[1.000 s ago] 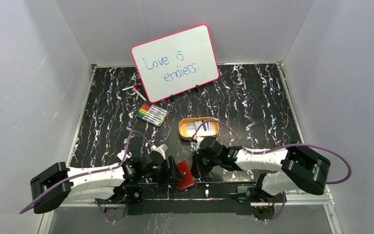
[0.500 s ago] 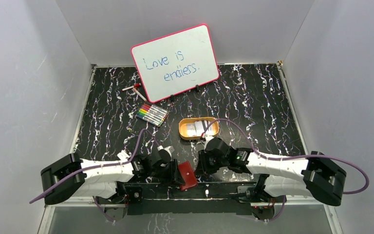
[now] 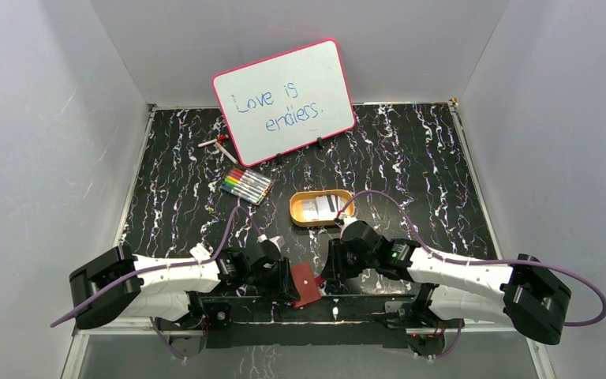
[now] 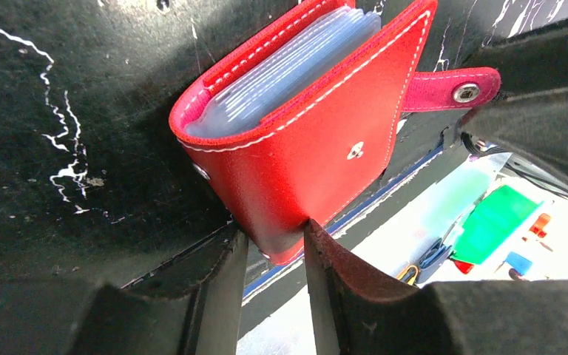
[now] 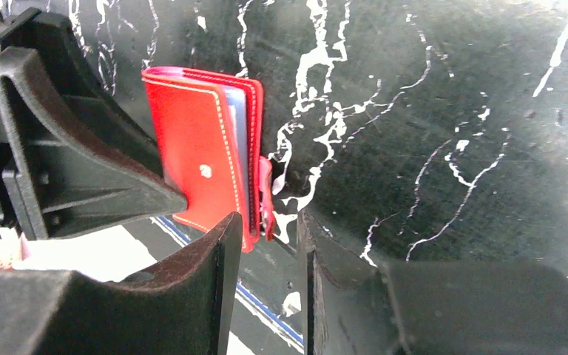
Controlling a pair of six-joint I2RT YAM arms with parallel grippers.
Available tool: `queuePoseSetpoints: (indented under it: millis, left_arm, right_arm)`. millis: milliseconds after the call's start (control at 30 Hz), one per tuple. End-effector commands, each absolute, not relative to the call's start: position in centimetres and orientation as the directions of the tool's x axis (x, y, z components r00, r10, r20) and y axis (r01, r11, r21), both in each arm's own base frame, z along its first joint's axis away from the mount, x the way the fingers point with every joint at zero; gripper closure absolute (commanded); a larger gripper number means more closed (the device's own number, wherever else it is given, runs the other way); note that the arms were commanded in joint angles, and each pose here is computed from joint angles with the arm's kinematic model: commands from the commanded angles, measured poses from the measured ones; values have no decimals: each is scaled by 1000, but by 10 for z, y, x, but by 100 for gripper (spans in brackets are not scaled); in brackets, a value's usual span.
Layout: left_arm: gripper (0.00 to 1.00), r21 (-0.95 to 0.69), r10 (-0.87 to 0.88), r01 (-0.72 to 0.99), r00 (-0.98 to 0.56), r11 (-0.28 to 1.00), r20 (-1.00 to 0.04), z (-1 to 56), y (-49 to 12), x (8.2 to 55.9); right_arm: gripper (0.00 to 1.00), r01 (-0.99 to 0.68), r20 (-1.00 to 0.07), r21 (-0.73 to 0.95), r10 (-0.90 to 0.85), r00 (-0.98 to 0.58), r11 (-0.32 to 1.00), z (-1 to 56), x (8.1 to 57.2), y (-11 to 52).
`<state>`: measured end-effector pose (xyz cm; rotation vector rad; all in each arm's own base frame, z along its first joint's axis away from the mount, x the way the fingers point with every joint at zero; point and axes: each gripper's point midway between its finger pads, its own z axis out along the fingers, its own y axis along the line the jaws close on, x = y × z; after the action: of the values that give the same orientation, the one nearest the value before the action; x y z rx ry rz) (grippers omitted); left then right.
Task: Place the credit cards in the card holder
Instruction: Close the card holder at the center of the board.
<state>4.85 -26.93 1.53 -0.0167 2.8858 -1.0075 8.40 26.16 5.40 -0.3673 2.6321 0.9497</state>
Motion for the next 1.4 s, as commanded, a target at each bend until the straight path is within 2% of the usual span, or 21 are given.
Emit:
queuePoseSetpoints:
  millis: [0,133,367,633,833,1033,1367]
  left_arm:
    - [67,-412,-27,12,-996,911,-87,-27,-220,44]
    - [67,-408,-24,14,-996,913,-88,-26,-220,44]
    - [66,-407,-26,13,-996,913,-89,-26,-220,45]
    - [66,-406,-28,12,-995,914,-92,-25,-220,46]
    - [66,-410,-37,5,-995,912,-95,-25,-219,46]
    - [66,-410,-39,4,-995,912,-95,-25,-219,46]
    - [66,-410,-42,2,-994,912,-97,-25,-219,46]
  right_arm:
    - [59,-327,-385,604,-93,-918,727,57,93,267]
    - [62,-308,-371,630,-73,-926,713,57,99,267]
    - [76,-319,-399,655,-45,-916,684,65,103,266]
    - [69,-326,-390,657,-64,-919,680,67,97,261]
    - [75,-323,-370,667,-78,-926,671,62,89,257]
    - [72,-315,-350,665,-89,-932,677,56,87,258]
    - [79,-312,-357,672,-75,-931,672,56,88,258]
